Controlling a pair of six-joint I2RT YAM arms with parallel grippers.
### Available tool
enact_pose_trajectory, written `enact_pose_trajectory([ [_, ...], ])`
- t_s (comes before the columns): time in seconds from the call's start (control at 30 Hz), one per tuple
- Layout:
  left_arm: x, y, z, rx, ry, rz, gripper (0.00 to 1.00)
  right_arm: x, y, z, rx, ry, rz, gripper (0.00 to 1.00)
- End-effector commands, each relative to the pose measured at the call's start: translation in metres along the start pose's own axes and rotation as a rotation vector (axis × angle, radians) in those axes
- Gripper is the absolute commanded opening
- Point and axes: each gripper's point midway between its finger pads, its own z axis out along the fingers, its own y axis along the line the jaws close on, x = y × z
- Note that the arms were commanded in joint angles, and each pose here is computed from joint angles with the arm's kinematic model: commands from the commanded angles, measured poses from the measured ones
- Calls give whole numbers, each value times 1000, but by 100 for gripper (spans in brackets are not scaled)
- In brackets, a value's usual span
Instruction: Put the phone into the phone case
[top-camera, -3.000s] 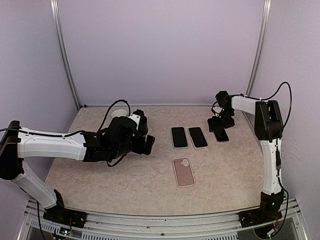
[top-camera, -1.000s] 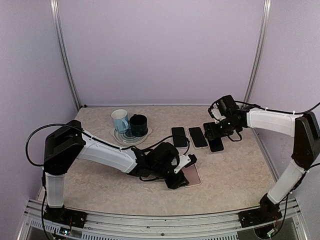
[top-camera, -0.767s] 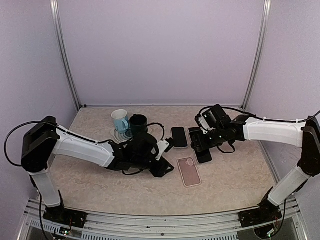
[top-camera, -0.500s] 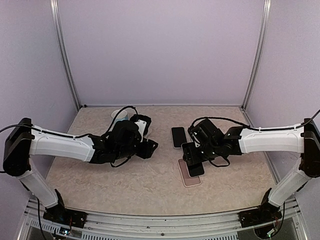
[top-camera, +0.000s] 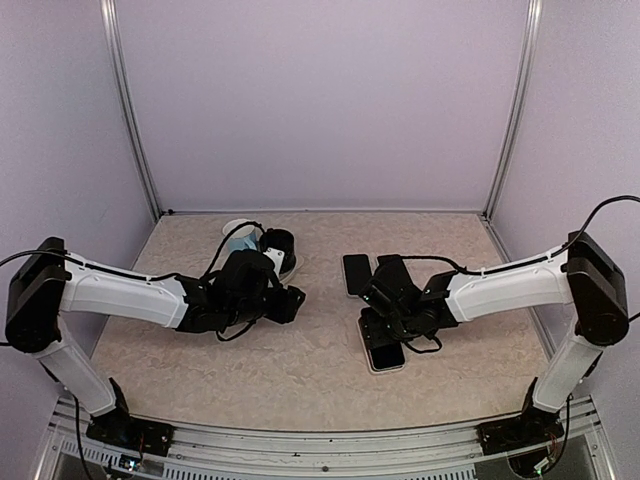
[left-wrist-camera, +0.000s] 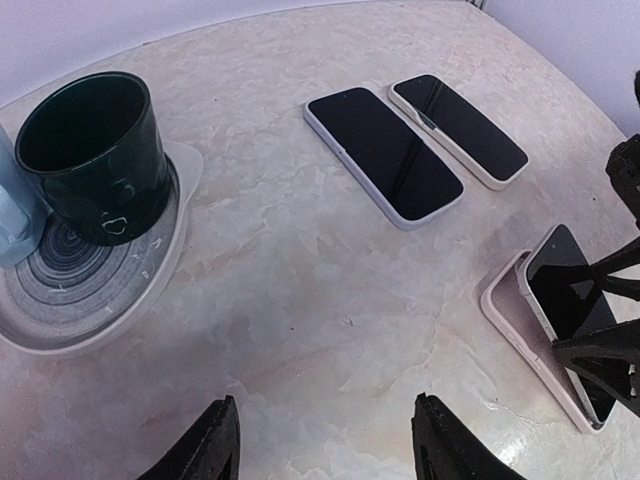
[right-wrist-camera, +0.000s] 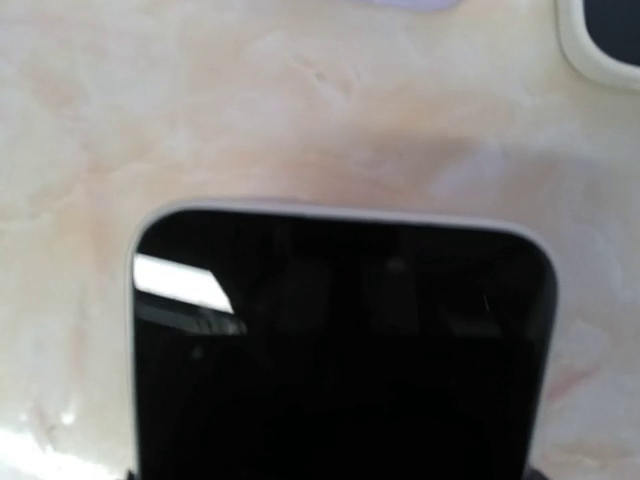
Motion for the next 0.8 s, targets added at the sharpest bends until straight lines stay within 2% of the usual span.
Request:
enact_pose_trajectory([
  [0.0,7,8,3,-32,10,4,59,3,-4,3,37,-10,13,54],
  [0.3,14,13,5,-49,23,8,59,-2,9,-10,14,0,2,52],
  [0.6,17,13,5,-49,25,14,59,10,17,3,-16,47,5,52],
  [0.77,19,15,6,-55,29,12,58,23,12,12,10,88,-6,58],
])
